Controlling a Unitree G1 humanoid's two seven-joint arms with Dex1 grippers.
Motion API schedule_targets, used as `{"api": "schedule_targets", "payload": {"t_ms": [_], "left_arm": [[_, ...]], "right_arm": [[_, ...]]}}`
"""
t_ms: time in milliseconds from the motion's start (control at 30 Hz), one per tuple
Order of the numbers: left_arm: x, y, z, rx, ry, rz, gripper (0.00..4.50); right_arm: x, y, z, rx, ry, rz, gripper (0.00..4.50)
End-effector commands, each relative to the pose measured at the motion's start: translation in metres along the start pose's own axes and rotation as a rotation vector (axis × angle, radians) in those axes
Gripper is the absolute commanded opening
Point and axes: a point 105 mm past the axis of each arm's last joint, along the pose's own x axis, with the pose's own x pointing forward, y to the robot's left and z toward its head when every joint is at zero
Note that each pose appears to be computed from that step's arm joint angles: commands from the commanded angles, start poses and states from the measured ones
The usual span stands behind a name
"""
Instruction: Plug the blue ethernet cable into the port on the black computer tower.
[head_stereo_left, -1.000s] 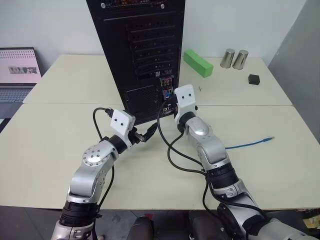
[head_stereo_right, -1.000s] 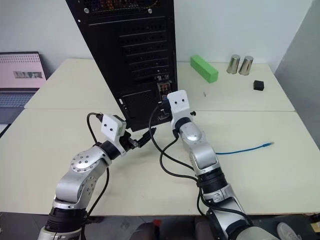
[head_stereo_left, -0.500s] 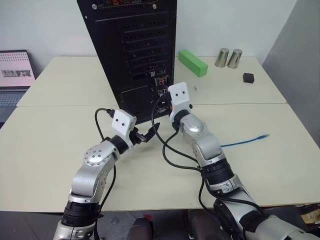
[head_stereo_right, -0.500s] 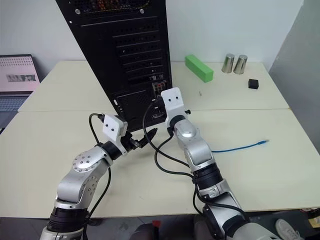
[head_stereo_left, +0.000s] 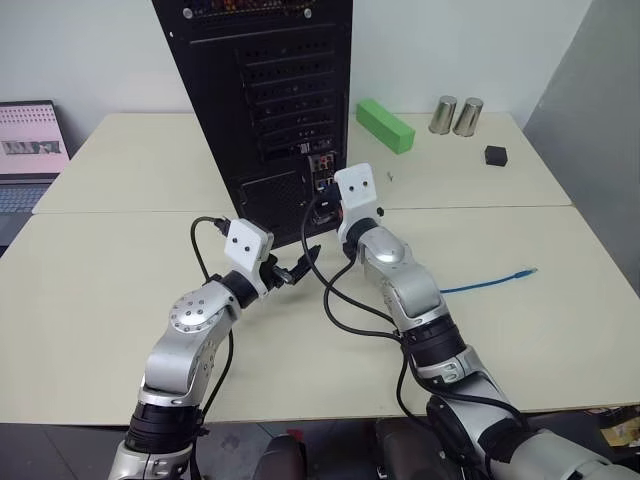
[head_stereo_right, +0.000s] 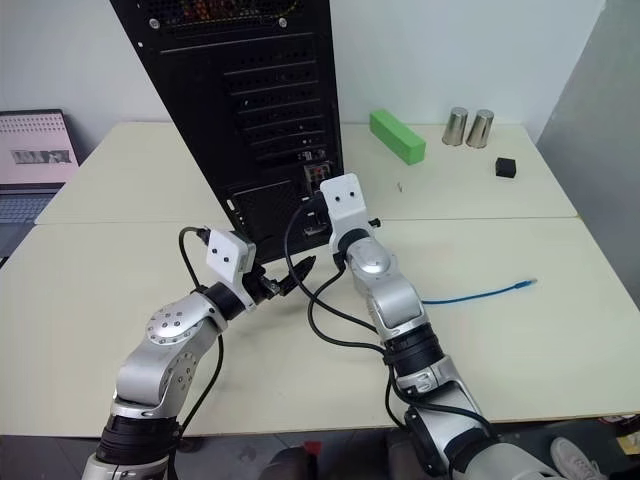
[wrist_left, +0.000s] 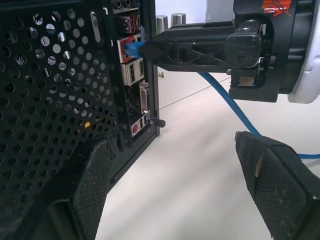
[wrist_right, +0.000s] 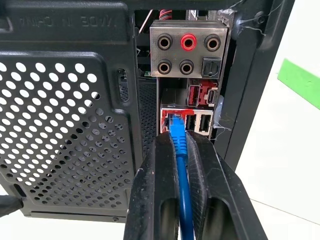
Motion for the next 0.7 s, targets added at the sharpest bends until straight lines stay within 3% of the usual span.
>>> {"api": "schedule_targets", "payload": {"t_ms": [33, 167, 233, 467, 700], "left_arm": [[0.002, -0.003, 0.015, 0.030, -0.052, -0.008, 4.02], [0.002, -0.003, 0.015, 0.028, -0.052, -0.006, 4.02], [0.002, -0.002, 0.014, 0.028, -0.051, -0.005, 4.03], [0.001, 0.001, 0.013, 0.033, -0.044, 0.005, 4.03], [-0.005, 0.009, 0.013, 0.045, -0.021, 0.031, 4.03]], "right_arm": [[0.006, 0.009, 0.033, -0.007, -0.100, 0.007, 0.00], [0.005, 0.008, 0.030, -0.007, -0.094, 0.015, 0.00], [0.002, 0.005, 0.027, -0.005, -0.091, 0.013, 0.69], [-0.012, -0.005, 0.018, -0.042, -0.071, 0.045, 2.06], [-0.055, -0.017, 0.015, -0.088, -0.062, 0.143, 3.54]]}}
